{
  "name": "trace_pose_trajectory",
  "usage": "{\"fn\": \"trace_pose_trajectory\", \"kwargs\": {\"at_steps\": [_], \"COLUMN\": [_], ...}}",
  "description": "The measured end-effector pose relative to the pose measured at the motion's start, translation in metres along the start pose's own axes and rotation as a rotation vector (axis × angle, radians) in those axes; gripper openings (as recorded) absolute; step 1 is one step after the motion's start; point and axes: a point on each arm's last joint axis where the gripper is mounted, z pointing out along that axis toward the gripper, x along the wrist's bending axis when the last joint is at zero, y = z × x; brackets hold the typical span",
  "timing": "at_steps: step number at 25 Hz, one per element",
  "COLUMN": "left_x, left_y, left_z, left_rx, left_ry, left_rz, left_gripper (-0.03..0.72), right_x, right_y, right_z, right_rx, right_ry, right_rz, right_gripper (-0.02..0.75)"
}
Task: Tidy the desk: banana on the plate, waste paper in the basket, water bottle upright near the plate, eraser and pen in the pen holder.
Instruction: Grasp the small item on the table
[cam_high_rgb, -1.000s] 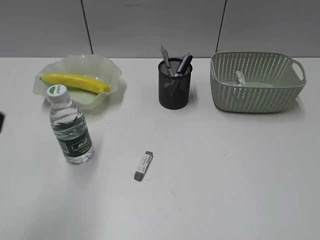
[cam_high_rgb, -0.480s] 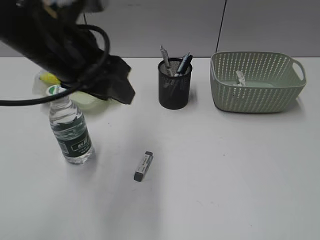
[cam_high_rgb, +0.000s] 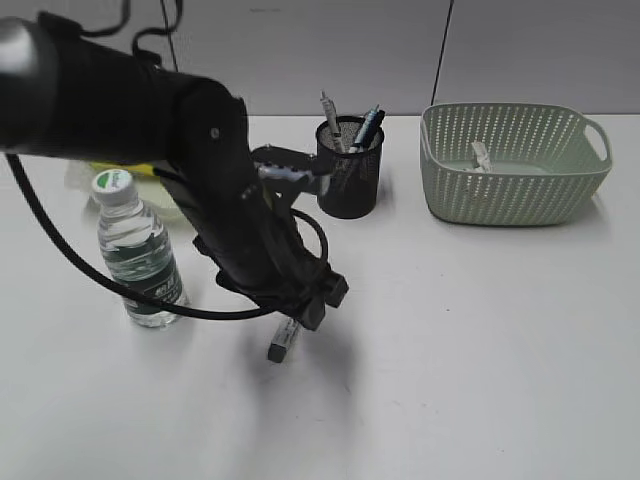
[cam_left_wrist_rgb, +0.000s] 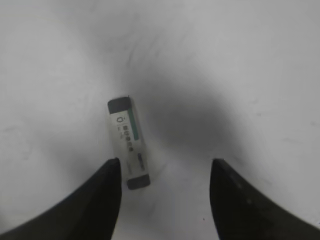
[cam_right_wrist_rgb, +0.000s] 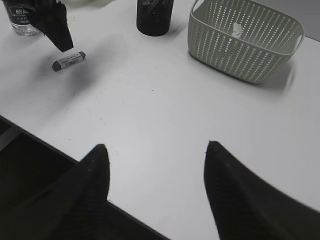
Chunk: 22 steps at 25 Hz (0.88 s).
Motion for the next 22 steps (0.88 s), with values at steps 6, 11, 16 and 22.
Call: {"fn": "trace_pose_trajectory", "kwargs": {"at_steps": [6, 11, 16, 22], "left_x": [0.010, 0.012, 0.013, 0.011], "left_y": [-0.002, 0.001, 0.001, 0.006], "left_z": [0.037, 0.051, 0.057, 0.052], "left_rx": [0.027, 0.008, 0.018, 0.028], "left_ry": [0.104, 0.117, 0.119, 0.121], "left_rz": [0.018, 0.026, 0.023, 0.023], "left_gripper": [0.424, 0.389, 0.233, 0.141], "right_x": [0.000, 0.000, 0.000, 0.000], "right_y": [0.000, 0.000, 0.000, 0.000], "right_z": [0.000, 0.000, 0.000, 0.000], "right_rx": [0.000, 0.000, 0.000, 0.000], "right_ry": [0.000, 0.000, 0.000, 0.000], "right_rz": [0.000, 0.001, 0.002, 0.002], "right_gripper": [0.476, 0.476, 0.476, 0.476]}}
